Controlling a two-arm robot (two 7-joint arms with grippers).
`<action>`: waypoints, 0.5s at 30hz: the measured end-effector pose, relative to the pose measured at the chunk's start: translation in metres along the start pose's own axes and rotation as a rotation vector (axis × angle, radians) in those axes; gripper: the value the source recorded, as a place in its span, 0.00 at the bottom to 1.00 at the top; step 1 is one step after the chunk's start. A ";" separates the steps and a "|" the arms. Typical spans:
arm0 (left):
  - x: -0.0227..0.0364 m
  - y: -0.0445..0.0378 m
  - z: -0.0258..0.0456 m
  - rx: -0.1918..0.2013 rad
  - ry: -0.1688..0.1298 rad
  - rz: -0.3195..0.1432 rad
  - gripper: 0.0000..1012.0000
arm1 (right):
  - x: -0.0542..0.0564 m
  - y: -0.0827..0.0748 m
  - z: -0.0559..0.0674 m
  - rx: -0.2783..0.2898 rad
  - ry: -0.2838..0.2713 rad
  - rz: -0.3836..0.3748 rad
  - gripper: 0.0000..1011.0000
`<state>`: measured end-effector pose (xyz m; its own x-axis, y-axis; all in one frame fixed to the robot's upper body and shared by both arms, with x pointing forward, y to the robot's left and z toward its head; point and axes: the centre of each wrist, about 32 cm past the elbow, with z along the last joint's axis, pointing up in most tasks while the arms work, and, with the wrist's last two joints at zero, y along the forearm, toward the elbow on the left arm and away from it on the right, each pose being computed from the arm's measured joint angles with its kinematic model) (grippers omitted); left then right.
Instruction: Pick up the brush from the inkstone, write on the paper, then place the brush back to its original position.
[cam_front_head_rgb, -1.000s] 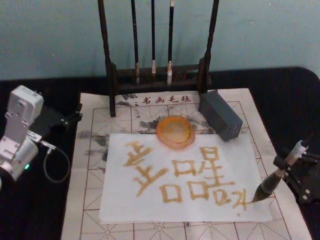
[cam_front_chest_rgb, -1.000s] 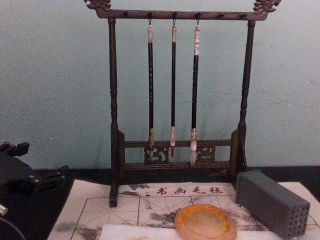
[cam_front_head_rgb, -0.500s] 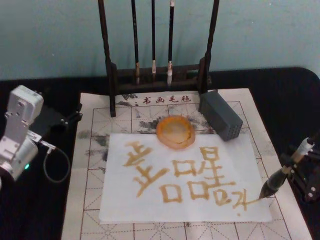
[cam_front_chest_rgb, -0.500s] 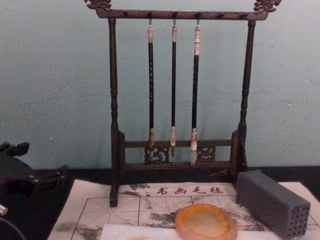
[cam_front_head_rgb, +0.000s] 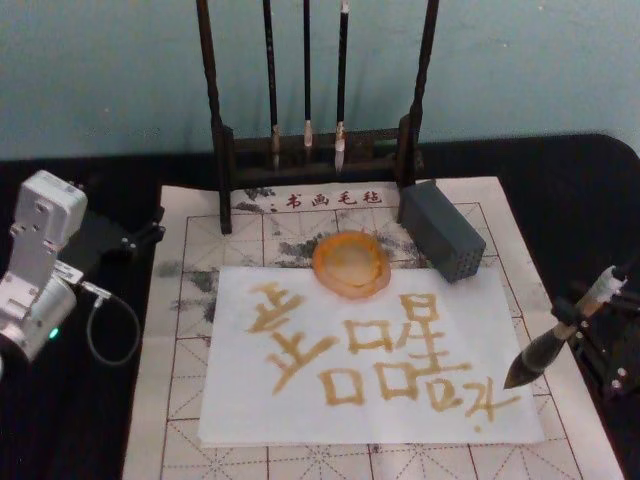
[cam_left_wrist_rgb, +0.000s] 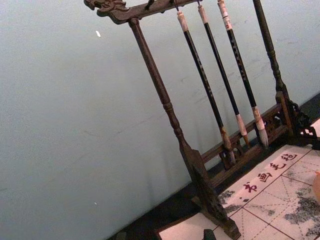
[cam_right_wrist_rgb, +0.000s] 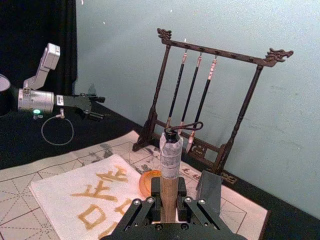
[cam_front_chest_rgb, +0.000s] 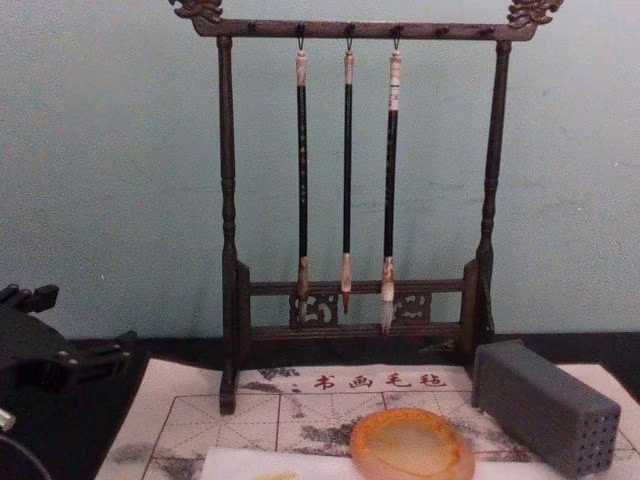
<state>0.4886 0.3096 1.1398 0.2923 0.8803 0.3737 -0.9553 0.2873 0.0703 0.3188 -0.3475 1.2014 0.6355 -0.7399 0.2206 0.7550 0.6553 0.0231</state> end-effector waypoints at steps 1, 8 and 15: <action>0.0000 0.0000 0.0000 0.000 0.000 0.000 0.99 | 0.000 0.000 0.000 0.000 0.000 0.000 0.20; 0.0000 0.0000 0.0000 0.000 0.000 0.000 0.99 | -0.001 0.005 -0.005 -0.008 -0.006 0.000 0.20; 0.0000 0.0000 0.0000 0.000 0.000 0.000 0.99 | -0.001 0.009 -0.009 -0.014 -0.006 -0.006 0.20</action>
<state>0.4886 0.3097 1.1398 0.2923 0.8803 0.3737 -0.9552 0.2873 0.0703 0.3262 -0.3422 1.1930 0.6299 -0.7430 0.2262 0.7610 0.6486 0.0112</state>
